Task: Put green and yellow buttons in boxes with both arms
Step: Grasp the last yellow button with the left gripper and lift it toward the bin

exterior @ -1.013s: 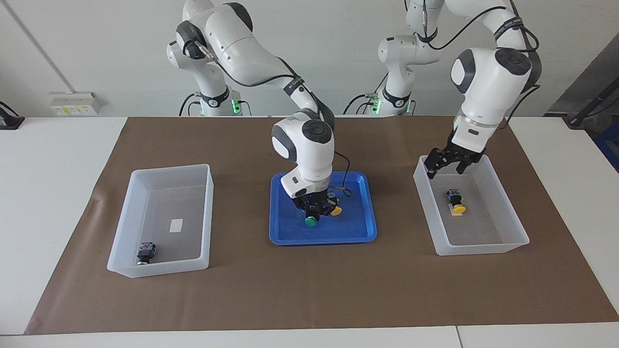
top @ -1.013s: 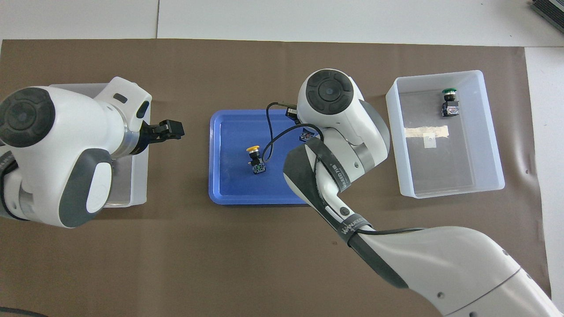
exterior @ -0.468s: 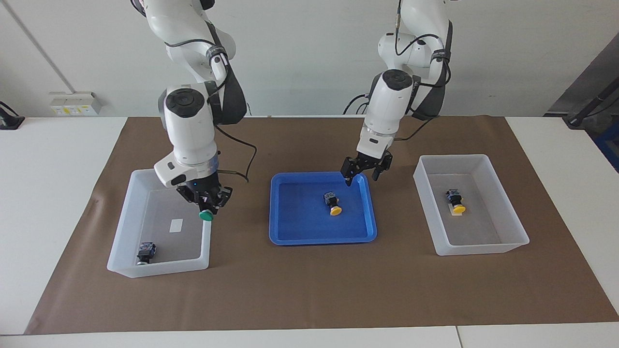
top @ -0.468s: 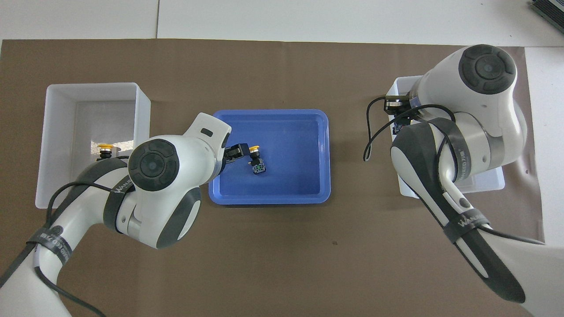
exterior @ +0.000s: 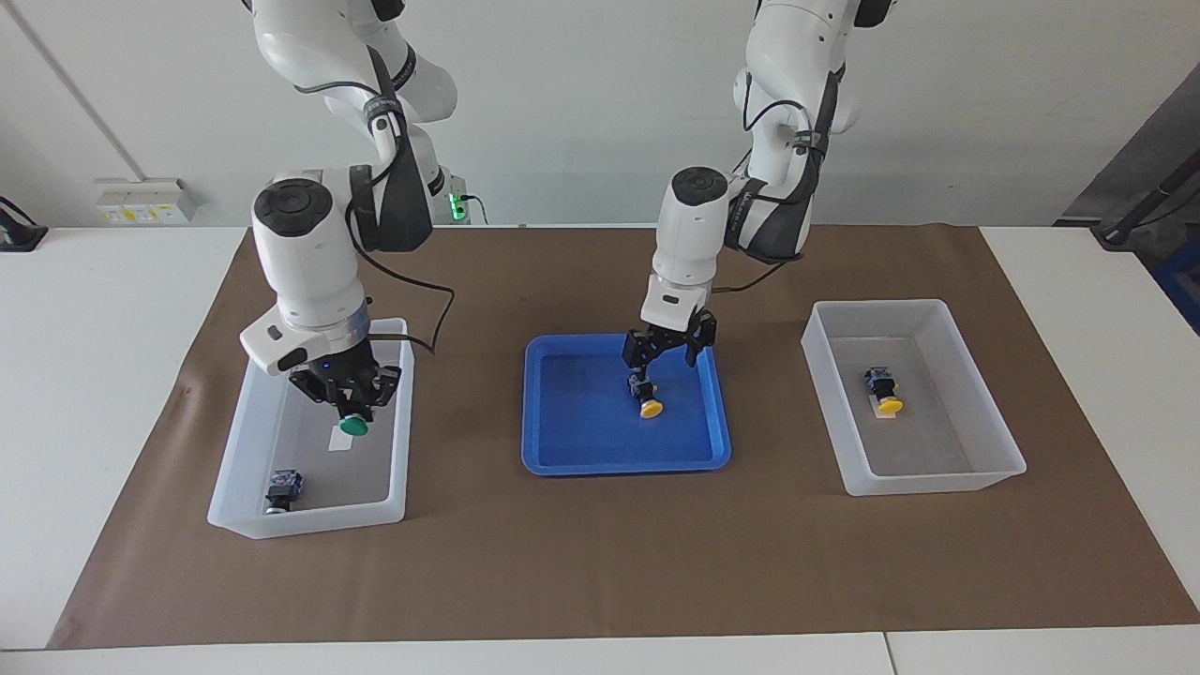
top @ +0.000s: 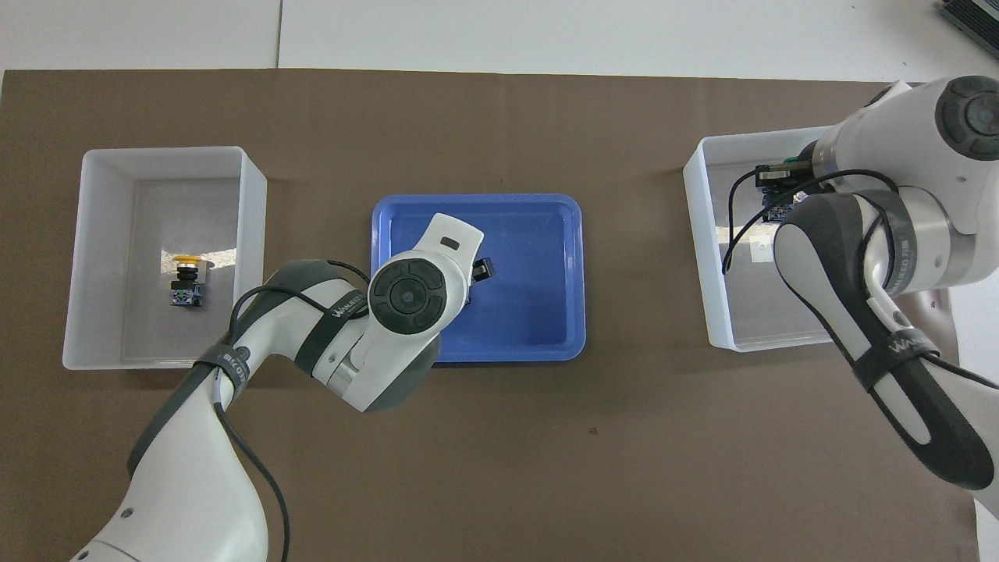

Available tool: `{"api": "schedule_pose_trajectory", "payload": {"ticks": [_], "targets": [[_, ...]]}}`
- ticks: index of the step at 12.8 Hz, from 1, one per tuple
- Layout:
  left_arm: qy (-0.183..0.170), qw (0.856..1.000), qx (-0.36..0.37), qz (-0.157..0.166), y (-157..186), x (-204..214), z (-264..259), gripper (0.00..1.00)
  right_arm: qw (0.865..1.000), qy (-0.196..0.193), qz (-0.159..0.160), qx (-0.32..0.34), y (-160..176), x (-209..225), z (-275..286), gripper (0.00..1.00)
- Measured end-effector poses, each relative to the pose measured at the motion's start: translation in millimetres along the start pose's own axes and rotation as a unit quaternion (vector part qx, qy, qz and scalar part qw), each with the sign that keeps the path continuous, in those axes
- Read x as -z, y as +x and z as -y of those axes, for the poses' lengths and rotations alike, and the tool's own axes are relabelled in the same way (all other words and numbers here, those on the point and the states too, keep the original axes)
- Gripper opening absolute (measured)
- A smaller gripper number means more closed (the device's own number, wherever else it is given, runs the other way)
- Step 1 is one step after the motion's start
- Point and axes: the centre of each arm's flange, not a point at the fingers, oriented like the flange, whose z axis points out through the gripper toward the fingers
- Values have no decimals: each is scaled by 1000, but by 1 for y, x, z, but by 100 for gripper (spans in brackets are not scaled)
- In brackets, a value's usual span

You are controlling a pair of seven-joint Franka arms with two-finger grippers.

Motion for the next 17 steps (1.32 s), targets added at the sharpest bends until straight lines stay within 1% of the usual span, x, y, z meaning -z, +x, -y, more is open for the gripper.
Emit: {"api": "schedule_pose_trajectory", "payload": {"ticks": [2, 5, 6, 7, 8, 9, 10, 11, 13, 14, 16, 17], "targets": [[4, 1000, -5, 5, -6, -9, -3, 100, 1000, 3, -5, -3, 5, -27, -13, 33], [7, 1000, -9, 9, -16, -15, -9, 100, 1000, 4, -5, 3, 15, -46, -28, 33], [8, 1000, -9, 9, -16, -15, -9, 97, 1000, 5, -3, 1, 19, -54, -32, 33], [8, 1000, -9, 9, -15, -16, -8, 97, 1000, 6, -1, -1, 23, -62, -35, 33], [8, 1000, -8, 9, -14, -16, -8, 86, 1000, 7, -3, -1, 27, -70, -36, 33], [10, 1000, -10, 6, -13, -16, -7, 68, 1000, 9, -10, 2, 31, -77, -37, 33], [11, 1000, -12, 3, -11, -16, -6, 58, 1000, 10, -14, 2, 33, -83, -37, 33], [11, 1000, -12, 0, -9, -14, -7, 45, 1000, 11, -15, 2, 35, -88, -37, 33], [12, 1000, -8, -6, 2, -5, -7, 45, 999, 12, -30, 2, 38, -89, -36, 33], [13, 1000, -1, -11, 12, 7, -5, 45, 999, 13, -39, 1, 40, -87, -37, 33], [17, 999, 19, -23, 41, 51, 12, 45, 999, 13, -44, 1, 41, -87, -37, 33], [19, 999, 29, -29, 56, 75, 26, 45, 999, 13, -45, 1, 41, -87, -37, 37]]}}
